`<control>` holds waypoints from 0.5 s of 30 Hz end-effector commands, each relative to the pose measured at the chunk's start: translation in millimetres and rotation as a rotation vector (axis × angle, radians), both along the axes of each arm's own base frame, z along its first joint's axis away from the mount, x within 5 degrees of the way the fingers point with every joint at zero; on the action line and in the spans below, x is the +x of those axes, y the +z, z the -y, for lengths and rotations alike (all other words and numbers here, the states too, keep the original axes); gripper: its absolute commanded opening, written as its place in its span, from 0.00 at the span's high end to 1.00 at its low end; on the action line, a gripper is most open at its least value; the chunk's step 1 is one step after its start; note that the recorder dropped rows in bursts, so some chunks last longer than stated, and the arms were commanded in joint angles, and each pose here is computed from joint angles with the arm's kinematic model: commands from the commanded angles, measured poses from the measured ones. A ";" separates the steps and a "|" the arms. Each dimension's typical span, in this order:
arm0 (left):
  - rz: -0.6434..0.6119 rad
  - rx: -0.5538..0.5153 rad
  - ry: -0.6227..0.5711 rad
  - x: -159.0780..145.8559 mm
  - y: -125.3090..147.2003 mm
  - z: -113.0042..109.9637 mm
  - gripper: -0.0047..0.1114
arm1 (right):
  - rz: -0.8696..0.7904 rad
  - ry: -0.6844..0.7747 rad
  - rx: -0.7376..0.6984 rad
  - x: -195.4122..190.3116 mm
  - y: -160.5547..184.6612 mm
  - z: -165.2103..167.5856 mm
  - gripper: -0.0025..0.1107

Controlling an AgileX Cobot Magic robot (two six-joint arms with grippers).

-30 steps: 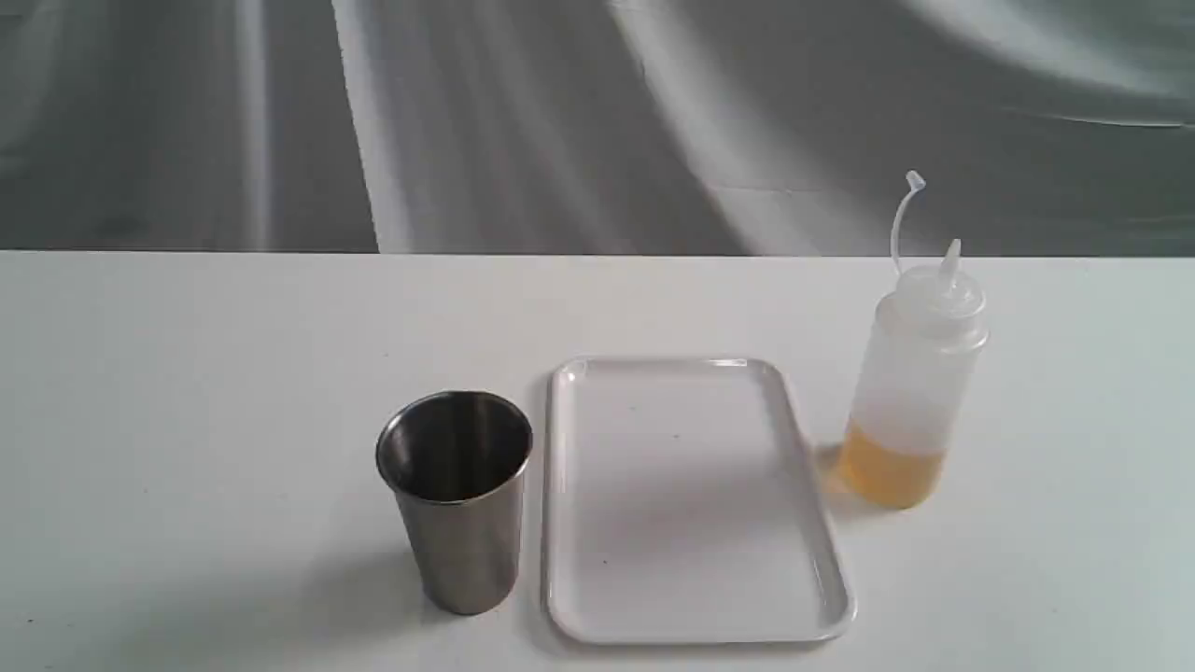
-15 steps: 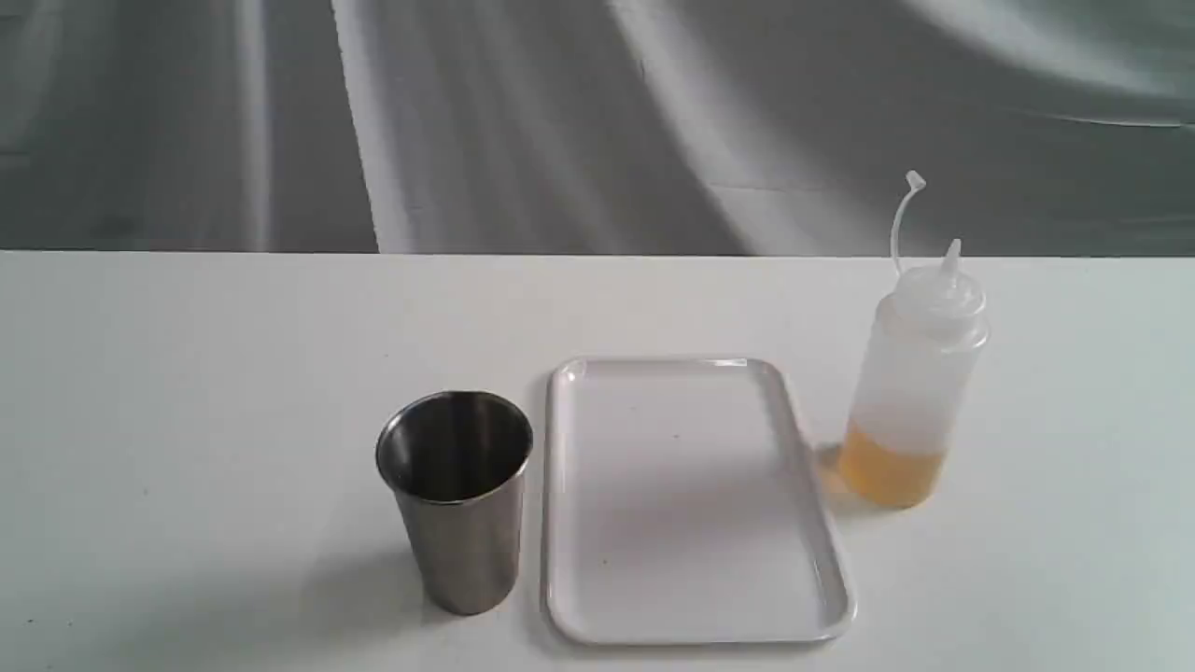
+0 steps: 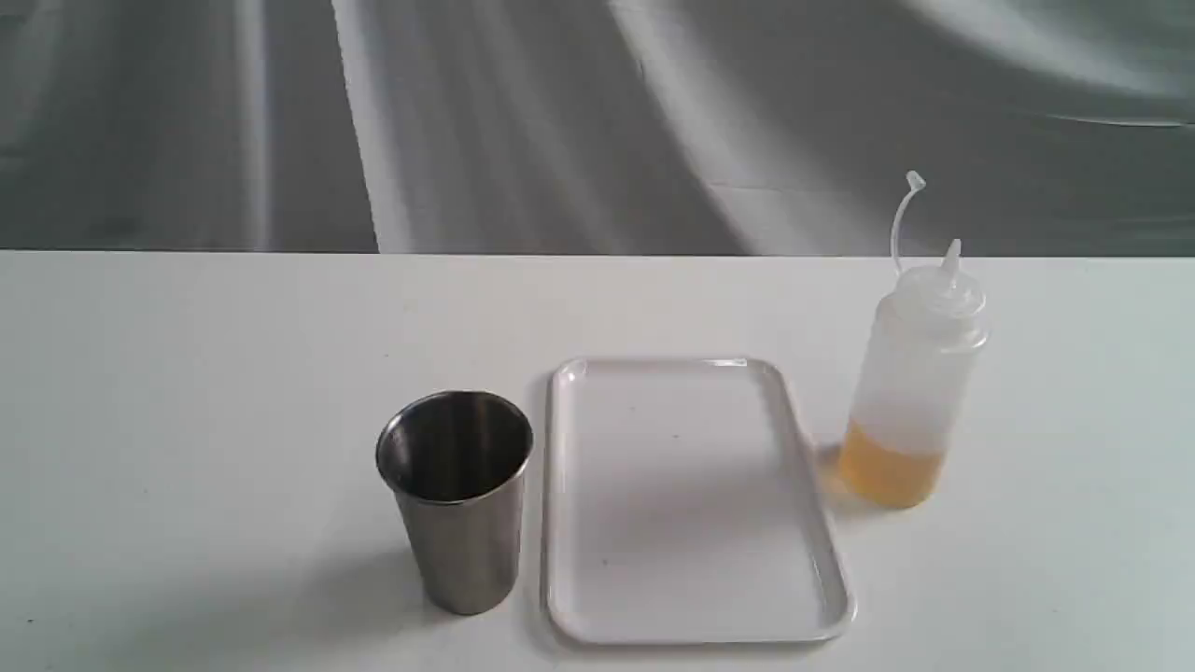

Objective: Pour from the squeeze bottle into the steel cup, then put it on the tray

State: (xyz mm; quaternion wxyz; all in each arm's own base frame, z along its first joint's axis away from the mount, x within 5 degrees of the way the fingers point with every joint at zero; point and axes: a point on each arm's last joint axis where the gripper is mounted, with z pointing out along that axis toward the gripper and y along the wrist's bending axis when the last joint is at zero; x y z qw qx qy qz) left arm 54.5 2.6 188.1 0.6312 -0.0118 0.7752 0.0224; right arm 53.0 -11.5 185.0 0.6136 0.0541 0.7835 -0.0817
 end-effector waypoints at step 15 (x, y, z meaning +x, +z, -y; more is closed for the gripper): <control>0.007 -0.003 -0.008 0.1 -0.5 0.4 0.96 | 0.825 0.010 0.005 -12.3 69.5 -1.1 0.98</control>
